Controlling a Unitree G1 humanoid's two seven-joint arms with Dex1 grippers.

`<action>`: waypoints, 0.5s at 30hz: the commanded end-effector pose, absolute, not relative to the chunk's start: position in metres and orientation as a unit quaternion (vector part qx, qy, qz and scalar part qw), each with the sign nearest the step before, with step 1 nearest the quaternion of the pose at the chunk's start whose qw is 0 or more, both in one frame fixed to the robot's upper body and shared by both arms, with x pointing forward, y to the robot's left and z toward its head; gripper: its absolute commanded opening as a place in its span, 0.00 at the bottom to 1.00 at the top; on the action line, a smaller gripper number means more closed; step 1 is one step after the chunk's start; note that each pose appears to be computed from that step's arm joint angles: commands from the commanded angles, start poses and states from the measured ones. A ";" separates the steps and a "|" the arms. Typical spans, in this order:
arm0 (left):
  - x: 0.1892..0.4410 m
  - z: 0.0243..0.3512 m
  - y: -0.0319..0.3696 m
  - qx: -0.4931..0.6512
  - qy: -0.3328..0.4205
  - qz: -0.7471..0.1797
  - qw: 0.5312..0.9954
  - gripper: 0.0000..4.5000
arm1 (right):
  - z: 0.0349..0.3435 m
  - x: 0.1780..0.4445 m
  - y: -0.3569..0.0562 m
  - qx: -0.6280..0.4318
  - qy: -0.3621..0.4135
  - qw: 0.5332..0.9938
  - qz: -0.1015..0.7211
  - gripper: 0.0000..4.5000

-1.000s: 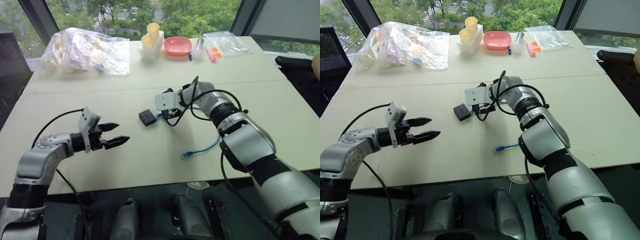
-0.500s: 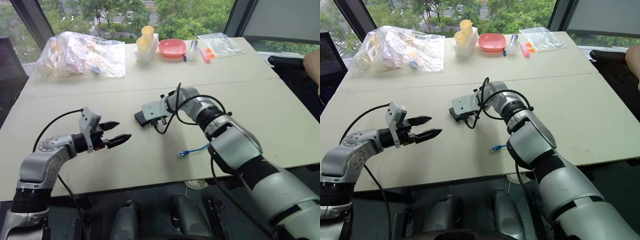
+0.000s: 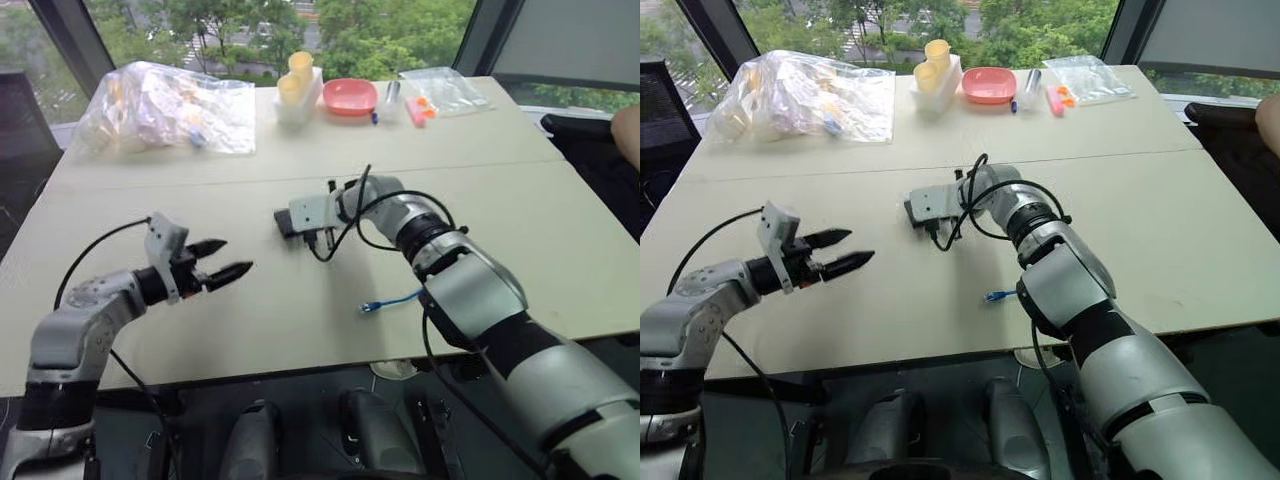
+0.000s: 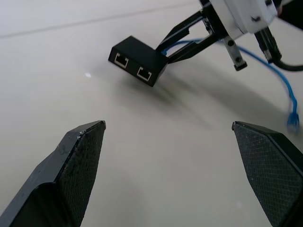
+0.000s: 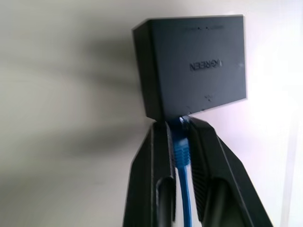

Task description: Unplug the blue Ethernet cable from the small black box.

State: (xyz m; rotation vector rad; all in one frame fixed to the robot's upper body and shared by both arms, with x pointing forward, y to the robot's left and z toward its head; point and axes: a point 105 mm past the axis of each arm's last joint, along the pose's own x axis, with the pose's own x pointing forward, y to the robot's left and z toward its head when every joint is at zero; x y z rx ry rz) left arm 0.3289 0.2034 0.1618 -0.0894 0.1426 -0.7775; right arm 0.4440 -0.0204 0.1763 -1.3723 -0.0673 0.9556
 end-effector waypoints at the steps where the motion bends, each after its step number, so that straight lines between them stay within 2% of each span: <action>1: 0.345 0.188 0.200 -0.085 0.034 -0.405 0.910 1.00 | 0.213 0.435 -0.012 -0.622 -0.170 0.672 0.365 0.01; 7: 0.387 0.213 0.168 -0.140 0.022 -0.467 0.873 1.00 | 0.237 0.409 -0.023 -0.622 -0.279 0.684 0.258 0.01; 11: 0.402 0.221 0.146 -0.152 0.016 -0.512 0.845 1.00 | 0.244 0.399 -0.025 -0.618 -0.304 0.694 0.210 0.01; 15: 0.418 0.230 0.134 -0.205 0.010 -0.507 0.837 1.00 | 0.249 0.394 -0.023 -0.615 -0.314 0.702 0.176 0.01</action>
